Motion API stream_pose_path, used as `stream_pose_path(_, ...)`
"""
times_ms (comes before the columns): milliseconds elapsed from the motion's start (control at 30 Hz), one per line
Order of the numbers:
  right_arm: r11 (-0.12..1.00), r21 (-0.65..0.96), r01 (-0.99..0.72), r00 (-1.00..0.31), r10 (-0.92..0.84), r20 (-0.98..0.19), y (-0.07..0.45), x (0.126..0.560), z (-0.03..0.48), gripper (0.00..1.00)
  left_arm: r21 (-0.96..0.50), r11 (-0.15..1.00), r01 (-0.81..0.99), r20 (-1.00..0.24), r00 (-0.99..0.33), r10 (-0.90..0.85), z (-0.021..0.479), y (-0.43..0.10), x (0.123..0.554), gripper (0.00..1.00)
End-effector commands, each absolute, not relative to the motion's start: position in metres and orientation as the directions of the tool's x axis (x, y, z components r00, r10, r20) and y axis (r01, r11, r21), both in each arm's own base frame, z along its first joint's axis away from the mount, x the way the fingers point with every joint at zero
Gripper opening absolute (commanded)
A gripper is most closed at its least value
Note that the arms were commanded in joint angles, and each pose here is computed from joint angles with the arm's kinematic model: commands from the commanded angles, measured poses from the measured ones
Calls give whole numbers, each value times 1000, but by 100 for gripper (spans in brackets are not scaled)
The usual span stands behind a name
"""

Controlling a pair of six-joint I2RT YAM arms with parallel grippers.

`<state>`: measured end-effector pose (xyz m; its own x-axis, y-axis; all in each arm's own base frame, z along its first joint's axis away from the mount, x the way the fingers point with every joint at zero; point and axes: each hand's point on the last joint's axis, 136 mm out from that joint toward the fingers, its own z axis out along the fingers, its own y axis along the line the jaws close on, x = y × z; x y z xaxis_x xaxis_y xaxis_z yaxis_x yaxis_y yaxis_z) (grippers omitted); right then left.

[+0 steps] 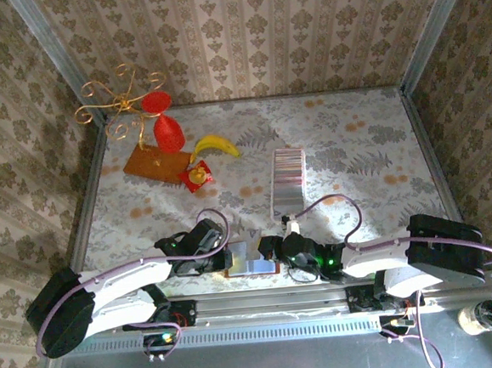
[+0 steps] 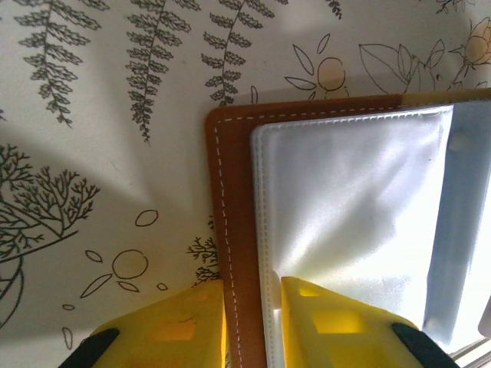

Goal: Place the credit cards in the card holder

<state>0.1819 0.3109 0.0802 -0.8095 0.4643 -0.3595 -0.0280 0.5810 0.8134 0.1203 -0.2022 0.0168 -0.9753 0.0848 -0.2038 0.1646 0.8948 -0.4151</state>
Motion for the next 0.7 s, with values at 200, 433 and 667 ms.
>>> stream_pose_path(200, 635, 772, -21, -802, 451, -392, 310, 183, 63, 0, -282, 951, 126, -69, -991, 111, -16, -165, 90, 23)
stream_pose_path(433, 636, 772, -15, -805, 450, -386, 311, 182, 60, 0, -281, 951, 126, -68, -991, 111, -17, -164, 90, 23)
stream_pose_path(667, 623, 782, 3, -809, 462, -364, 313, 181, 56, 0, -281, 952, 125, -69, -992, 110, -17, -164, 90, 23)
